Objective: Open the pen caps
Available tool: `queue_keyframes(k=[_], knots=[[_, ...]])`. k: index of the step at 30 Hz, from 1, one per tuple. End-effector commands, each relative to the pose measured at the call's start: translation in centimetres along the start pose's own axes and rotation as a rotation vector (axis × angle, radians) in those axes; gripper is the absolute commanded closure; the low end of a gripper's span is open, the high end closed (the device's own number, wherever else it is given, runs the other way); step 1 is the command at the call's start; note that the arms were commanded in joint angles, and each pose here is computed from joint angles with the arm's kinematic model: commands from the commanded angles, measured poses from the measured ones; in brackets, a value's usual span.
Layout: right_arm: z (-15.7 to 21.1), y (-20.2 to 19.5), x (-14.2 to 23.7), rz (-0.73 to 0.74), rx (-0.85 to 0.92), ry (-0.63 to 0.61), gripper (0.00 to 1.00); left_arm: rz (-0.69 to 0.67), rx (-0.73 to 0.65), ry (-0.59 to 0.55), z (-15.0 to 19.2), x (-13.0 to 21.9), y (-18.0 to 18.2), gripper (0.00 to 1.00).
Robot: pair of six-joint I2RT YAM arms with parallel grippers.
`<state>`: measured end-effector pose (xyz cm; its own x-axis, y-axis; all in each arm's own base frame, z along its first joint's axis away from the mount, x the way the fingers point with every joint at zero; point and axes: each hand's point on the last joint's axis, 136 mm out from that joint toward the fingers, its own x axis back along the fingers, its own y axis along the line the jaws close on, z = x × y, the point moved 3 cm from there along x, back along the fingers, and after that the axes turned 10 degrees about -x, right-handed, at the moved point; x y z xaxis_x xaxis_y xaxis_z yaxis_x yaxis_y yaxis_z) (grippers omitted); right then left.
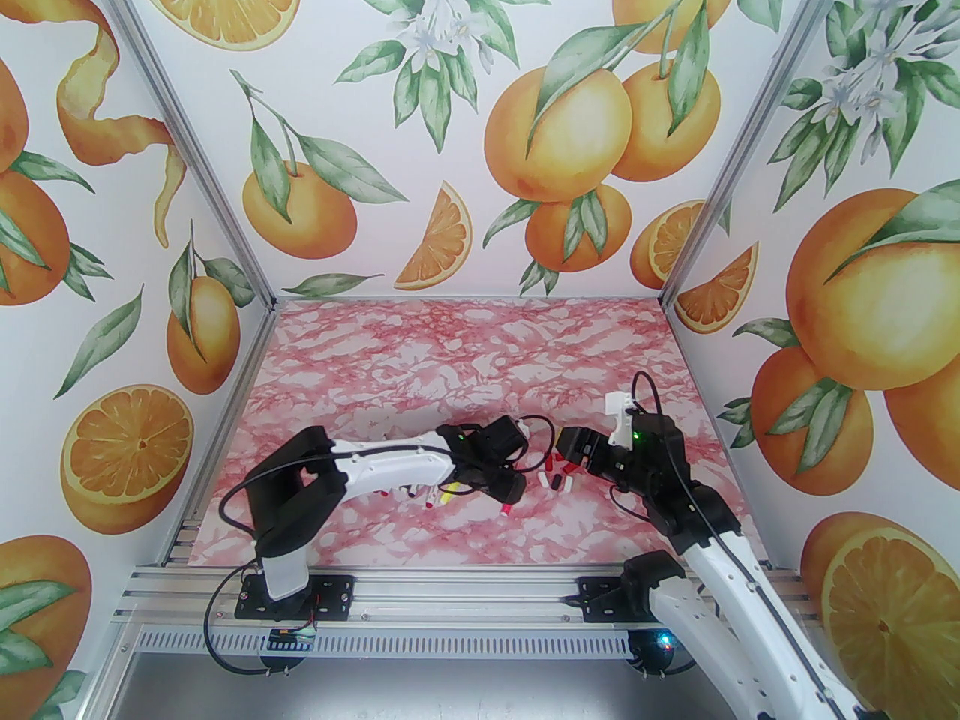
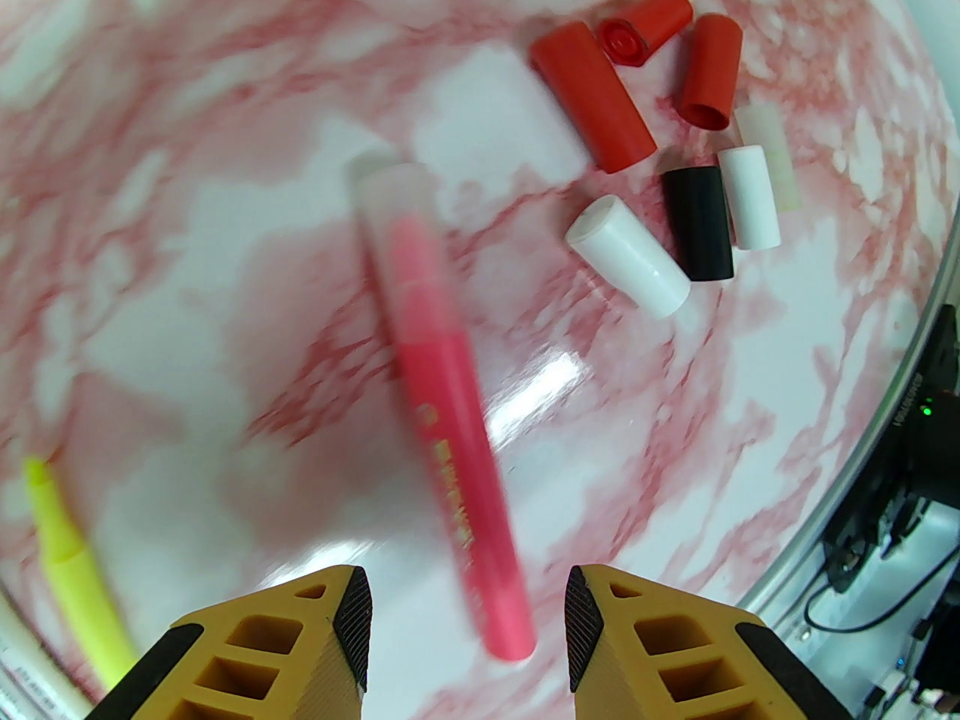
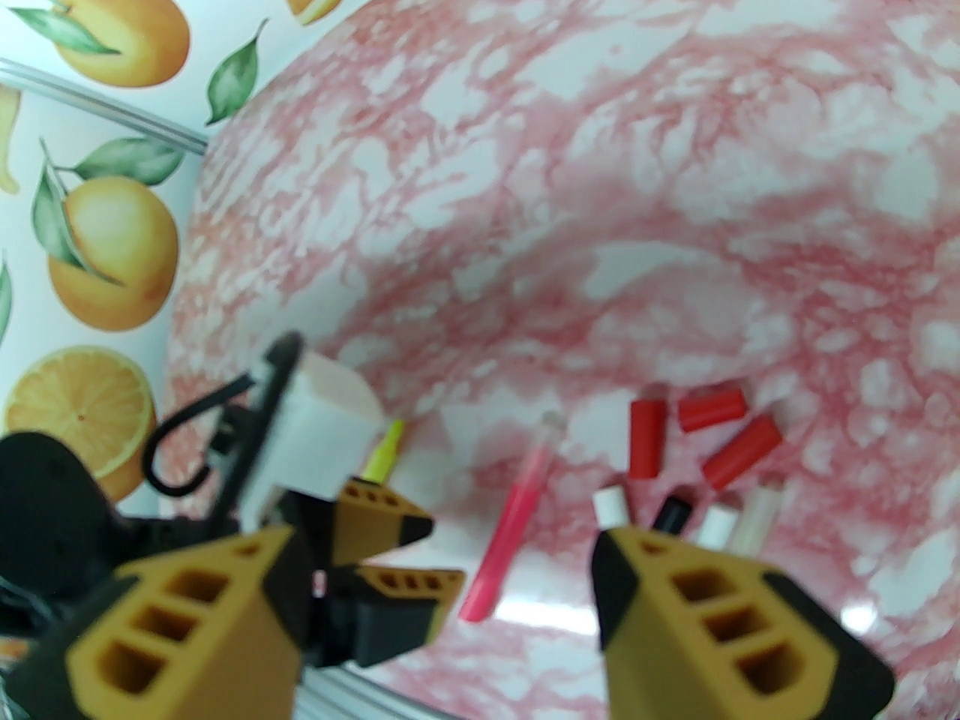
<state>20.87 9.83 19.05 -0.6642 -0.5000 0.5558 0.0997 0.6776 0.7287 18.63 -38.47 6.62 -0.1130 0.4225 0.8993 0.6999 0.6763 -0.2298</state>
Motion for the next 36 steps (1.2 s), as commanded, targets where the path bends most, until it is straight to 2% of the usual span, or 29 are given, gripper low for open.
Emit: queue_keyframes(k=[1,13,22,24,27,36], knots=[[0.3,-0.4,0.1,0.011,-0.002,-0.003,0.32,-0.034,0.003,-0.001,-0.7,-0.6,-0.3,0.52],[0.3,-0.7,-0.3,0.017,-0.006,-0.001,0.32,-0.158,-0.054,0.103,0.6,-2.8,0.5,0.62],[0.1,-1.0,0.1,0.041,-0.013,-0.023,0.32,-0.351,-0.169,0.193,2.3,-2.8,2.6,0.7],[0.0,-1.1,0.3,0.048,-0.017,-0.039,0.33,-0.316,-0.161,0.165,2.2,-2.5,2.3,0.73],[-0.4,-0.7,0.8,0.039,-0.022,-0.068,0.34,-0.176,-0.109,0.085,1.1,-1.4,1.3,0.78],[-0.9,1.5,1.8,-0.039,-0.01,-0.059,0.42,0.103,-0.086,-0.145,-1.8,4.5,0.1,0.8]])
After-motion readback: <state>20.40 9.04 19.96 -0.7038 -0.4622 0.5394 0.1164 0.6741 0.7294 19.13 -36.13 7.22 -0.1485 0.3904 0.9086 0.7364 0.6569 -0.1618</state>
